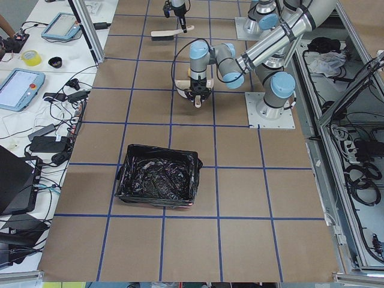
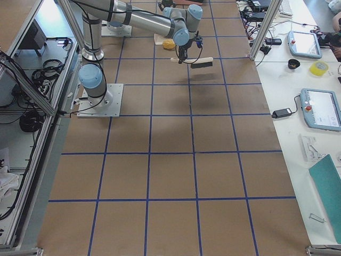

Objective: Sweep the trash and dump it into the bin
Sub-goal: 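Sweep the yellow potato into the dustpan with the right gripper's brush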

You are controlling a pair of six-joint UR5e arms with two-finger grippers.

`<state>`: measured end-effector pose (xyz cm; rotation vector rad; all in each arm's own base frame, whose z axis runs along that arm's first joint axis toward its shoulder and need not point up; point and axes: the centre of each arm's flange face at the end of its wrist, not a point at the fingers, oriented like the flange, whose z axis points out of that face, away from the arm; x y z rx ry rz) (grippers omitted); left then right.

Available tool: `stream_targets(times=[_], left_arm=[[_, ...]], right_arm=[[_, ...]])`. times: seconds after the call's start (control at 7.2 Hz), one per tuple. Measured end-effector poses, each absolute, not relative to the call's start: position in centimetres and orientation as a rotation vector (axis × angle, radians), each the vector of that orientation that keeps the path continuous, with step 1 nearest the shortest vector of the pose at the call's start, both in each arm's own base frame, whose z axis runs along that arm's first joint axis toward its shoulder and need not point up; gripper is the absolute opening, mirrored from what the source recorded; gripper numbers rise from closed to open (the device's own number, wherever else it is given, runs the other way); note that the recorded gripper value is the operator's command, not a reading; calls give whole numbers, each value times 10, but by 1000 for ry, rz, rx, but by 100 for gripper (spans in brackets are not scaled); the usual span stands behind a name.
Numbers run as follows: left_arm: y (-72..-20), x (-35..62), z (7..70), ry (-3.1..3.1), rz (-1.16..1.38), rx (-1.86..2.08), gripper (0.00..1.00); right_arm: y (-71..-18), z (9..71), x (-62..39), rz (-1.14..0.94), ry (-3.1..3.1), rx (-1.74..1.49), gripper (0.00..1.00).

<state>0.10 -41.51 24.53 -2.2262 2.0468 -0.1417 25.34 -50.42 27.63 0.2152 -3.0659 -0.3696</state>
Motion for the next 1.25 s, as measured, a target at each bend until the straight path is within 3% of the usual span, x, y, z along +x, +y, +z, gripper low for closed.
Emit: stream_targets(times=[0.42, 1.25], left_arm=[[-416, 1, 247, 2048, -147, -2227, 0], [-424, -31, 252, 2062, -167, -2244, 0]], right_arm=[[-435, 255, 322, -575, -3088, 129, 16], [-377, 244, 424, -617, -3210, -25, 16]])
